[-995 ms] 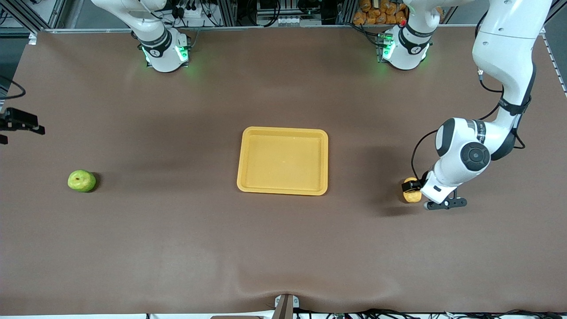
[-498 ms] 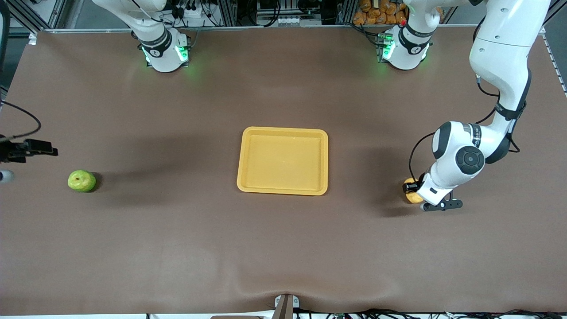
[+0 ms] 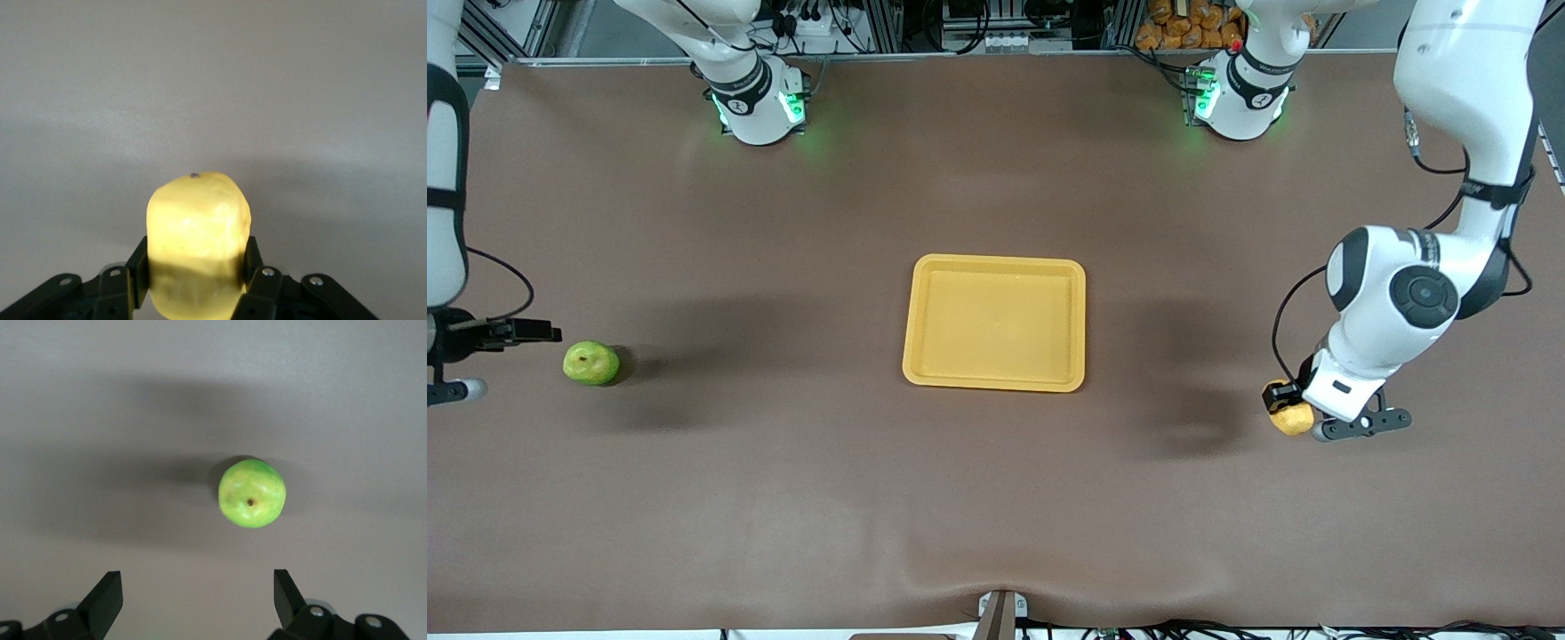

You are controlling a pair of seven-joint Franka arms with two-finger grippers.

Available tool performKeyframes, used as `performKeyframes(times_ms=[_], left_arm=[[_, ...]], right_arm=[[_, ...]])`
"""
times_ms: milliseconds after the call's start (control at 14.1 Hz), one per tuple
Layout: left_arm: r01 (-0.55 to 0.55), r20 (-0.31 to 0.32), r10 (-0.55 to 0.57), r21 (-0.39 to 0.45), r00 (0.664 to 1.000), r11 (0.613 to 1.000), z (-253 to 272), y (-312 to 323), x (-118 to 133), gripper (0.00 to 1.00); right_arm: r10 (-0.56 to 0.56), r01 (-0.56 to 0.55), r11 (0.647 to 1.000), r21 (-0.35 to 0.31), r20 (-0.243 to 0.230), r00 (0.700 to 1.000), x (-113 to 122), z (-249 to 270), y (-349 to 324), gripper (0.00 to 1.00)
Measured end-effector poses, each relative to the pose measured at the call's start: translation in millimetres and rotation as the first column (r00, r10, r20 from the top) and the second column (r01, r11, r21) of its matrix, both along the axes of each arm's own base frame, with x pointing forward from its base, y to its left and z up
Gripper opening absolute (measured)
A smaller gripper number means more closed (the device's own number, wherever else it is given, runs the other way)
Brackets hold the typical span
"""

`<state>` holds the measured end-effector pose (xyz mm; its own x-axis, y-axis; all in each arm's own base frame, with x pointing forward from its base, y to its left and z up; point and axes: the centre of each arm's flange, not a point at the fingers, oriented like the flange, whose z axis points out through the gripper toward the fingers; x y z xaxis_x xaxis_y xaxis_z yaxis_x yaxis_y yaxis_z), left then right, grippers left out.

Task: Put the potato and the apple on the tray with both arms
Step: 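Carry the potato with the left gripper while the right gripper reaches the apple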

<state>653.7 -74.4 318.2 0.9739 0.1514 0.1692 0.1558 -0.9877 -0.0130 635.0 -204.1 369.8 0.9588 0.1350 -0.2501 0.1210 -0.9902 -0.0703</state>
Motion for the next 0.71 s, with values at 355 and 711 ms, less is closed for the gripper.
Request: performKeyframes(times_ms=[355, 711], left_arm=[[-0.045, -0.077, 0.044, -0.015, 0.996, 0.999, 57.3, -68.2, -13.7, 0.57], [-0.101, -0.106, 0.093, -0.076, 0.990, 0.992, 70.2, -174.1, -48.0, 0.57]], right_arm=[[-0.019, 0.019, 1.000, -0.006, -0.028, 0.999, 3.0, -63.5, -18.4, 1.00], [-0.010, 0.010, 1.000, -0.021, -0.007, 1.000, 1.5, -114.8, -23.2, 1.00]])
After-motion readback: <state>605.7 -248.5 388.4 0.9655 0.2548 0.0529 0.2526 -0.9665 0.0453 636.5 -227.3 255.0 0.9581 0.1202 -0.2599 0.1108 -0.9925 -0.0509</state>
